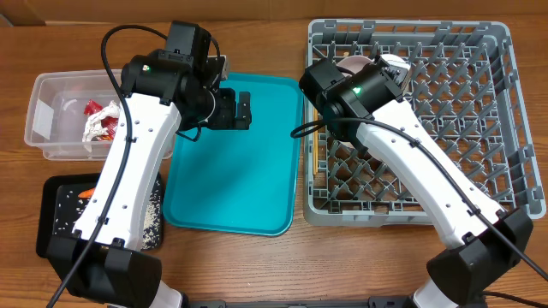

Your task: Sort waste into correct bins and load items into the dishwasher

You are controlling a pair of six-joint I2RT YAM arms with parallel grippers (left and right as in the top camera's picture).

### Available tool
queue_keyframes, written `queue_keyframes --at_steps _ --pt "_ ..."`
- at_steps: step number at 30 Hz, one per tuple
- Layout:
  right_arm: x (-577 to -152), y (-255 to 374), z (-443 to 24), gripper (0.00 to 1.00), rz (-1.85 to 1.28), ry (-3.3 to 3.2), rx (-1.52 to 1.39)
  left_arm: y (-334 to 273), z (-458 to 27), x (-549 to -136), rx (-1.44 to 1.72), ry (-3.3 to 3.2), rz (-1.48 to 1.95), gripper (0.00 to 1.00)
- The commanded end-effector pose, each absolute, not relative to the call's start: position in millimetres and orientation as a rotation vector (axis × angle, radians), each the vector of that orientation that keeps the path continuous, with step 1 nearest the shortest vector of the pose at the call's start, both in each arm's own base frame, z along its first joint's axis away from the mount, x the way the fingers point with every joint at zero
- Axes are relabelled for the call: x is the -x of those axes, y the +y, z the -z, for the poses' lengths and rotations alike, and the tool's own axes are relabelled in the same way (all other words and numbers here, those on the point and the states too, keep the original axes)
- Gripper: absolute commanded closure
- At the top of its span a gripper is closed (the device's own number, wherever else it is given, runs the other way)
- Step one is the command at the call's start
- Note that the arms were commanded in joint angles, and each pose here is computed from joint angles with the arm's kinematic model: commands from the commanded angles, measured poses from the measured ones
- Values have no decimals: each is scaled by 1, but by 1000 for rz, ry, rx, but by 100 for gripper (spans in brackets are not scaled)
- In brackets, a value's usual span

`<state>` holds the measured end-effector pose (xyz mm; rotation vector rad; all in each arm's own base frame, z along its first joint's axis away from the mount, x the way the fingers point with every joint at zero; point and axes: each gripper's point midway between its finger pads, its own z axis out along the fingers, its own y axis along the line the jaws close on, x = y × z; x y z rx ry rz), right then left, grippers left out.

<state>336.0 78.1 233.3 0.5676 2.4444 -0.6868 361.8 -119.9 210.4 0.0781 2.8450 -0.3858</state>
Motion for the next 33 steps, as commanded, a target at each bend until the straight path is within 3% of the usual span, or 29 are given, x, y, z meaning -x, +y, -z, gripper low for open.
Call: queue_keyframes --at_steps 1,12,33 --pt "-339 78 -238 96 717 2403 -563 -120 -205 -362 -100 2855 373 0" --pt "-342 89 -204 96 879 2464 -454 -119 -205 -362 -106 2857 371 0" --pt "-333 108 -187 96 773 2583 -475 -116 -204 -362 -111 2857 337 0"
